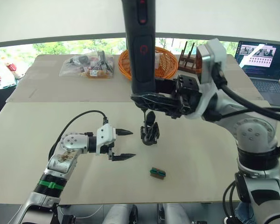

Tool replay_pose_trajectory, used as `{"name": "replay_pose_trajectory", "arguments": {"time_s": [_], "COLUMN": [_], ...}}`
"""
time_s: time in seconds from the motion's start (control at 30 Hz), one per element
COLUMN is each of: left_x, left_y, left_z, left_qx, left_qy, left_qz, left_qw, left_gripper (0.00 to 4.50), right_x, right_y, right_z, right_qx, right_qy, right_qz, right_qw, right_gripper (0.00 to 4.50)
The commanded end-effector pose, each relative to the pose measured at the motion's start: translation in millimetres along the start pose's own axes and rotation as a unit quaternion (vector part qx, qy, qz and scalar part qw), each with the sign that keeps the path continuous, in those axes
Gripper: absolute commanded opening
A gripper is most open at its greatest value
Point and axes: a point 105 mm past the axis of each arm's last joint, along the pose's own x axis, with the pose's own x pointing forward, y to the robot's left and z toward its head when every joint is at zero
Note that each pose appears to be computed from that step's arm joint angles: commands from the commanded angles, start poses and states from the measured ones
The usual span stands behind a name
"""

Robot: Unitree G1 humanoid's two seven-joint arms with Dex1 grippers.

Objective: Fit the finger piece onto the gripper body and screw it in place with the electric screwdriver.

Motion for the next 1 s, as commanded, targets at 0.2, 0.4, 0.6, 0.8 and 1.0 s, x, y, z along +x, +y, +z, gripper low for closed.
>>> {"name": "replay_pose_trajectory", "arguments": {"time_s": [0.2,0.4,0.6,0.8,1.0], "left_x": [3.8,8.8,14.4,21.9,26.5], "left_y": [18.2,27.0,30.3,29.6,28.4], "left_z": [7.7,7.1,8.5,9.2,9.8], "left_qx": [0.029,0.035,0.038,0.044,0.049], "left_qy": [-0.007,-0.004,-0.008,-0.01,-0.011], "left_qz": [0.015,0.017,0.01,-0.004,-0.014], "left_qw": [0.999,0.999,0.999,0.999,0.999], "left_gripper": [4.5,4.5,4.5,4.5,4.5], "right_x": [19.1,19.2,15.5,11.2,8.9], "right_y": [-8.1,-18.8,-25.2,-25.9,-24.6], "right_z": [5.9,-5.5,-13.5,-18.4,-21.6], "right_qx": [-0.042,-0.055,-0.062,-0.058,-0.049], "right_qy": [0.0,0.017,0.027,0.034,0.034], "right_qz": [0.01,0.001,-0.007,-0.011,-0.017], "right_qw": [0.999,0.998,0.998,0.998,0.998], "right_gripper": [1.91,1.91,1.91,1.91,1.91]}}
